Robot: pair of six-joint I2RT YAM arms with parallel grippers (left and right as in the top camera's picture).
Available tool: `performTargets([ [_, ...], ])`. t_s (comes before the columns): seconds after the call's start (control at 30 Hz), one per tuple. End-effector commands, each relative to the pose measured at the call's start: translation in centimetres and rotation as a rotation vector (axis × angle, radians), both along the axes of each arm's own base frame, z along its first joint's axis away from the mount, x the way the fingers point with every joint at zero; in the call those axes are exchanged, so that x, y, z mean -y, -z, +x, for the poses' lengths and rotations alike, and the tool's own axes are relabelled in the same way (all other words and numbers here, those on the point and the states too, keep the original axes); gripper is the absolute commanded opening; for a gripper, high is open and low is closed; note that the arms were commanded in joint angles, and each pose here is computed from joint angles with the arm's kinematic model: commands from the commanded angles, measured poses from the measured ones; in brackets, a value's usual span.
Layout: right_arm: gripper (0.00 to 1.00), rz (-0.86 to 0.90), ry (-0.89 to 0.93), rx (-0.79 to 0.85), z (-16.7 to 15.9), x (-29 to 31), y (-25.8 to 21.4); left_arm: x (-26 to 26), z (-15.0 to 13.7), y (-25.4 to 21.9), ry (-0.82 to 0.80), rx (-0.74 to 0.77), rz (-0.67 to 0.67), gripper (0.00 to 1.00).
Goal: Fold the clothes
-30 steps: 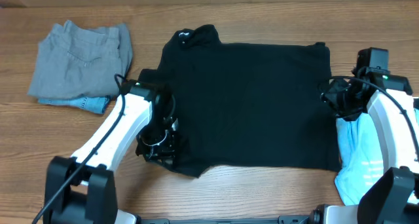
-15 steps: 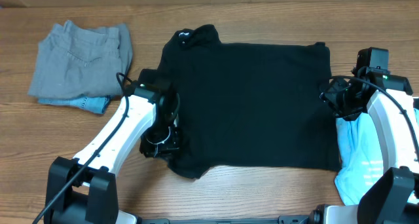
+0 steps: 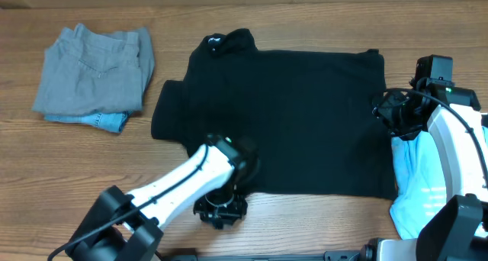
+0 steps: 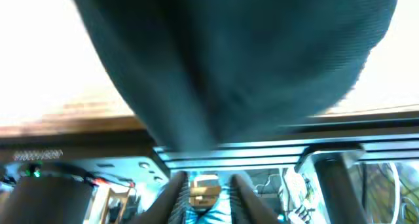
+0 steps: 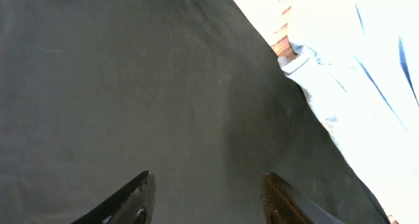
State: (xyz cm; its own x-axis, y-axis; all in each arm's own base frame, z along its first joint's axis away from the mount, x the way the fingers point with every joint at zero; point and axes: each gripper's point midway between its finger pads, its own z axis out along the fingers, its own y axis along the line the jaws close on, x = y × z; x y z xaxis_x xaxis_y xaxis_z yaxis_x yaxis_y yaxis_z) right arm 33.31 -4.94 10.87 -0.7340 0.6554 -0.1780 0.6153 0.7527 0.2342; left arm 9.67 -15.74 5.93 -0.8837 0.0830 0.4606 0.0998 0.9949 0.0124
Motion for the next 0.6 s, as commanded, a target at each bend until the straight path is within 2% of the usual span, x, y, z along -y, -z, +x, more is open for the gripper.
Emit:
performTargets([
  [0.0,0.56,0.007,0.007,0.005,0.0,-0.1,0.0,-0.4,-1.0,-0.1,-0.033,-0.003,0.056,0.29],
  [0.1,0.56,0.007,0.007,0.005,0.0,-0.1,0.0,-2.8,-0.6,-0.7,-0.026,0.017,0.169,0.19],
  [0.2,0.56,0.01,0.006,0.004,0.0,-0.1,0.0,-5.1,0.7,-1.7,-0.042,0.063,0.264,0.19],
  [0.3,0.56,0.015,0.005,0.007,0.1,-0.2,-0.1,-6.0,3.6,-1.8,-0.109,0.162,0.261,0.49],
  [0.33,0.56,0.016,0.005,0.007,0.1,-0.3,-0.1,-6.0,4.8,-1.6,-0.142,0.194,0.238,0.55],
  [0.37,0.56,0.017,0.004,0.007,0.1,-0.3,-0.1,-5.8,6.6,-1.1,-0.18,0.239,0.187,0.56],
  [0.5,0.56,0.019,0.004,0.007,0.1,-0.3,-0.1,-5.2,12.8,0.2,-0.216,0.412,0.025,0.29],
  [0.53,0.56,0.024,0.002,0.009,0.1,-0.4,-0.1,-4.5,14.5,0.3,-0.206,0.459,-0.042,0.18],
  [0.57,0.56,0.025,0.002,0.009,0.1,-0.4,-0.1,-3.6,15.8,0.3,-0.189,0.496,-0.113,0.14],
])
